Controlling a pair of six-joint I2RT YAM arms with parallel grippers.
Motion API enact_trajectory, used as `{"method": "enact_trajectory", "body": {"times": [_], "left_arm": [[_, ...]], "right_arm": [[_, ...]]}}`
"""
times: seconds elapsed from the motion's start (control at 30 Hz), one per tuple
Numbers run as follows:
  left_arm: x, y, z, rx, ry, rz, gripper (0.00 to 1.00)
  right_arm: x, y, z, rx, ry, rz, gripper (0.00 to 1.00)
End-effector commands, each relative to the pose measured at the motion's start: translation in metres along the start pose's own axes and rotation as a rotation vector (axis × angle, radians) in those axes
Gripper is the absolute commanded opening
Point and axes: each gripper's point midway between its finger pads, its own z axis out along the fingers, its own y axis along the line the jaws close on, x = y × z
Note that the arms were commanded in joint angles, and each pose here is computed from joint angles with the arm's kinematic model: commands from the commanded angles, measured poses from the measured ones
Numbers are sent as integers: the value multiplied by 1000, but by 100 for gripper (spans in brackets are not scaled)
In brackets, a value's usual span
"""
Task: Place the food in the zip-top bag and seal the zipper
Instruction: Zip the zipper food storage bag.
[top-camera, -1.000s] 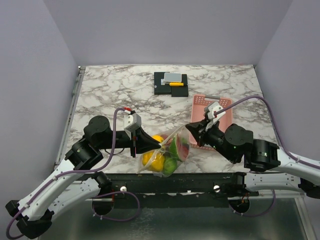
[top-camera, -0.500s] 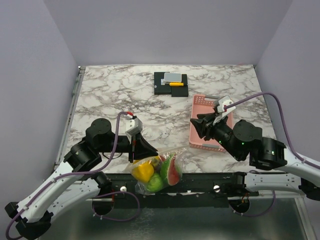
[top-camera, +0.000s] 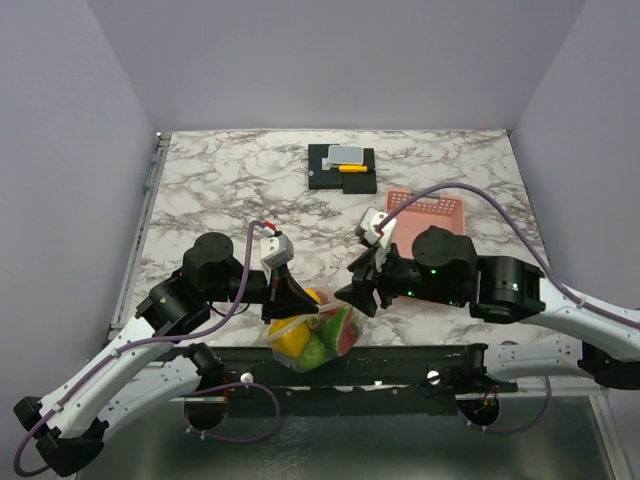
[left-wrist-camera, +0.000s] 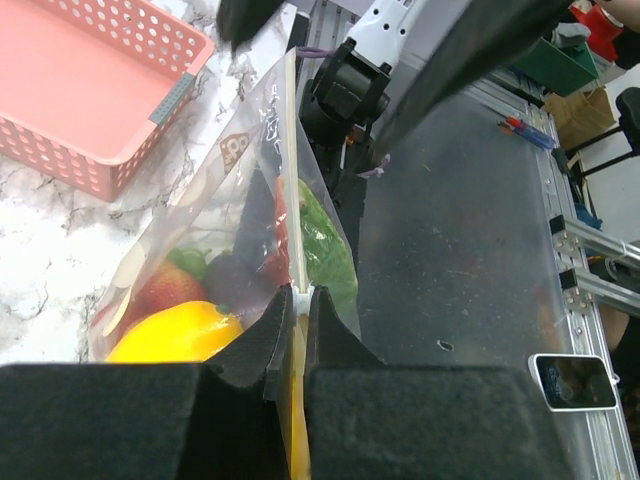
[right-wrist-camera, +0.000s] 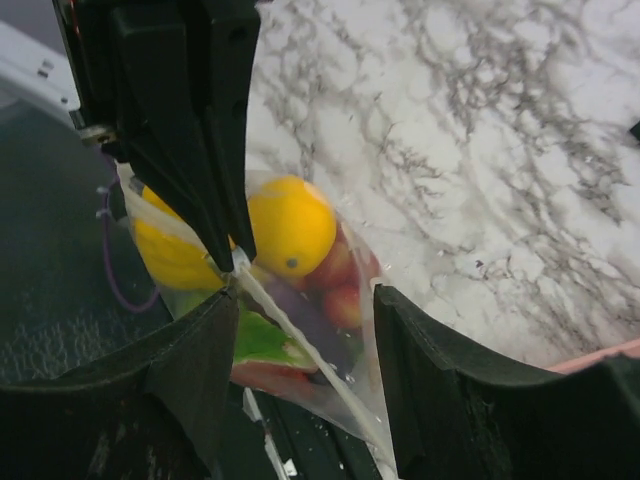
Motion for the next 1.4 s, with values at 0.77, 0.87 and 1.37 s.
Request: {"method": "enact_trajectory", "body": {"times": [0.77,0.87,1.37], "left_arm": [[-33,-34,-10,109,-52,76,0],[-35,-36,-11,114,-55,79,0],[-28,-34,-14,98,-19,94,0]], "right_arm": [[80,59,37,-351,319,-86,45],[83,60,37,-354,324,-84,27],[82,2,16,-9,306,-15,1]]}}
